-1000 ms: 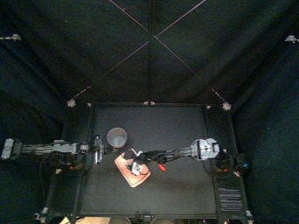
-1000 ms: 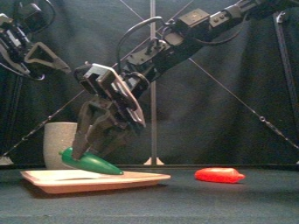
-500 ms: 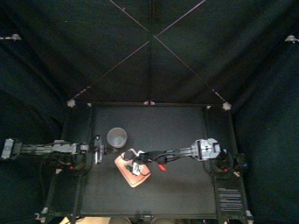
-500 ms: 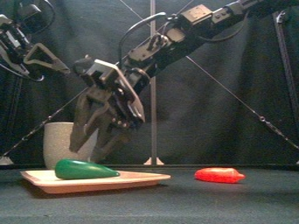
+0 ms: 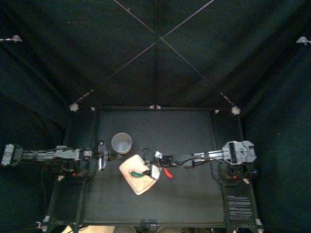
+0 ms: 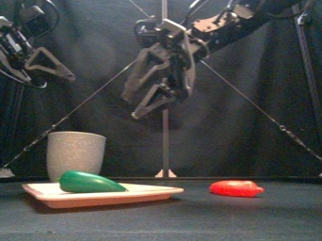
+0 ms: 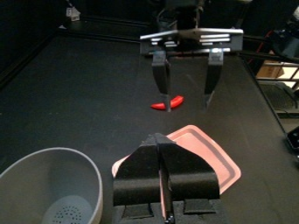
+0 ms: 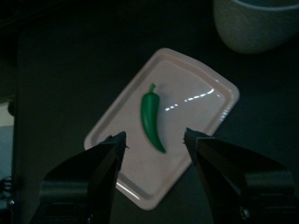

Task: Pick the green pepper then place it on the pink plate
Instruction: Drop green pepper on the pink plate and return to neutral

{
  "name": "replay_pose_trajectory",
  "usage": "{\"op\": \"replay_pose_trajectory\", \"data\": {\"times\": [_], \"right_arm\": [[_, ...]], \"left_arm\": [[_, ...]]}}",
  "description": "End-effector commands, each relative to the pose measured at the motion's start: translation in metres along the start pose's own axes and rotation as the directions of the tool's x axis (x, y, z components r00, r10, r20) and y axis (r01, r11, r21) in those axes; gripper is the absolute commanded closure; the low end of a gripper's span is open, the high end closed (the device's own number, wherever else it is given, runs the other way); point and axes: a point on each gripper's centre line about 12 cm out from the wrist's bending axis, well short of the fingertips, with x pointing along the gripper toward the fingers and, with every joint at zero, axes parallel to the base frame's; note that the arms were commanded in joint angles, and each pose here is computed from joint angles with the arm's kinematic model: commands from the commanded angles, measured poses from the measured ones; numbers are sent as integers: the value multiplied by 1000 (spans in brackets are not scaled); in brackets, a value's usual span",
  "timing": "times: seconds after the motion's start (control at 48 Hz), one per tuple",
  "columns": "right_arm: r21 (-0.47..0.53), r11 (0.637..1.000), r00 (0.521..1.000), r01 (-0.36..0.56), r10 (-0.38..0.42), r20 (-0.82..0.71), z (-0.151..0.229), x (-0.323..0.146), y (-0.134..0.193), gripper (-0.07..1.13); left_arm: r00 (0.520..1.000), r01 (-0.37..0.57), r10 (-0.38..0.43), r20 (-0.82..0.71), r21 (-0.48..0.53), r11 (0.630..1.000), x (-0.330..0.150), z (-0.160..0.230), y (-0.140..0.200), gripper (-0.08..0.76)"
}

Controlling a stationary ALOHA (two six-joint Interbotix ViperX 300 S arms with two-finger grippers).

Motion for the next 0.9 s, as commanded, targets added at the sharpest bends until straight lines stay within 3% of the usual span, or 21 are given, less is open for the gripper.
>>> {"op": "replay_pose_trajectory", "data": {"times": [0.021, 0.438, 0.896], "right_arm": [[-26, 999, 989, -26, 29, 142, 11, -34, 5, 151], [-237, 970, 870, -58, 165, 465, -15, -97, 7, 151], [-280, 958, 850, -58, 195, 490, -26, -112, 5, 151]], "left_arm": [[1000, -2, 2, 17, -2, 1000, 0, 6, 0, 618], [996, -3, 3, 89, 3, 1000, -1, 17, 0, 622], [993, -4, 3, 118, 11, 1000, -1, 18, 0, 622]]}}
